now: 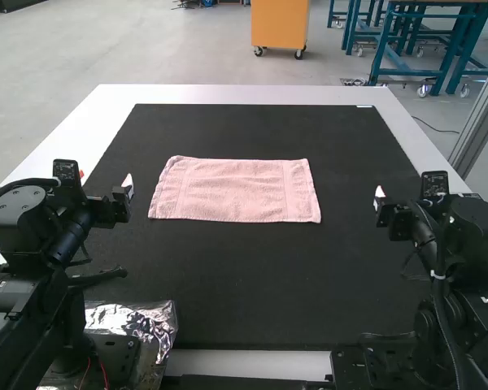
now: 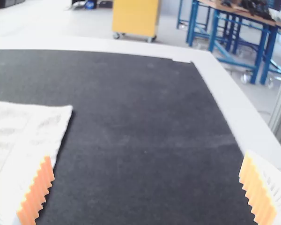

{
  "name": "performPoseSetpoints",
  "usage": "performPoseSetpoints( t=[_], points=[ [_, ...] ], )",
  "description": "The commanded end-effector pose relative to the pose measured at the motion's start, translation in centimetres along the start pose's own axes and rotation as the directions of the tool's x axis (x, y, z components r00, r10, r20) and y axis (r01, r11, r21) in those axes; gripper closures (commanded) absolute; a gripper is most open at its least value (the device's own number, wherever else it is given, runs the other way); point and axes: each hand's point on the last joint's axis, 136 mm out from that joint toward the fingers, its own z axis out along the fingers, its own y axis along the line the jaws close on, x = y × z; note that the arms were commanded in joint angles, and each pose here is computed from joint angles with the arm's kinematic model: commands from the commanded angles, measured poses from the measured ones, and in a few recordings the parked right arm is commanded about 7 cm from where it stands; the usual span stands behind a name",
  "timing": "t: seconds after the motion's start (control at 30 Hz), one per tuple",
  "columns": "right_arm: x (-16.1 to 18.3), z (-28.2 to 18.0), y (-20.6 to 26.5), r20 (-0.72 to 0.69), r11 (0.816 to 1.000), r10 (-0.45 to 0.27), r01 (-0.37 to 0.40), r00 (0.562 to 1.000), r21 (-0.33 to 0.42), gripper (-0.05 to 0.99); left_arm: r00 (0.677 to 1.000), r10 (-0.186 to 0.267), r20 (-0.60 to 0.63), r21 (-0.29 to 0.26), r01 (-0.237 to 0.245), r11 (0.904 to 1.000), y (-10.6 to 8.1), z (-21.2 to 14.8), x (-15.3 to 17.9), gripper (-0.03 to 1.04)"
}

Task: Fold the towel.

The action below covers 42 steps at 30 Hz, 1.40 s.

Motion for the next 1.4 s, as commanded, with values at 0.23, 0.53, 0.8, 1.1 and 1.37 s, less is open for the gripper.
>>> performPoseSetpoints(
  t=[0.23, 0.53, 0.8, 1.1, 1.37],
  points=[
    [0.0, 0.0, -0.5, 0.007, 1.0, -0.005, 0.005, 1.0, 0.028, 0.02, 1.0, -0.008, 0.005, -0.005, 0.008, 1.0, 0.1, 0.0, 0.0, 0.04],
    [0.0, 0.0, -0.5, 0.007, 1.0, -0.005, 0.005, 1.0, 0.026, 0.02, 1.0, -0.01, 0.005, -0.007, 0.01, 0.9999, 0.1, 0.0, 0.0, 0.04],
    [0.0, 0.0, -0.5, 0.006, 1.0, -0.005, 0.005, 1.0, 0.026, 0.02, 1.0, -0.008, 0.005, -0.004, 0.008, 1.0, 0.0, 0.0, 0.0, 0.04],
    [0.0, 0.0, -0.5, 0.006, 1.0, -0.005, 0.005, 1.0, 0.026, 0.02, 1.0, -0.008, 0.003, -0.004, 0.008, 1.0, 0.0, 0.0, 0.1, 0.04],
    [0.0, 0.0, 0.7, 0.011, 0.999, -0.03, 0.031, 0.999, -0.04, 0.02, 1.0, -0.008, 0.006, 0.001, 0.008, 1.0, -0.1, 0.0, 0.0, 0.04]
  ],
)
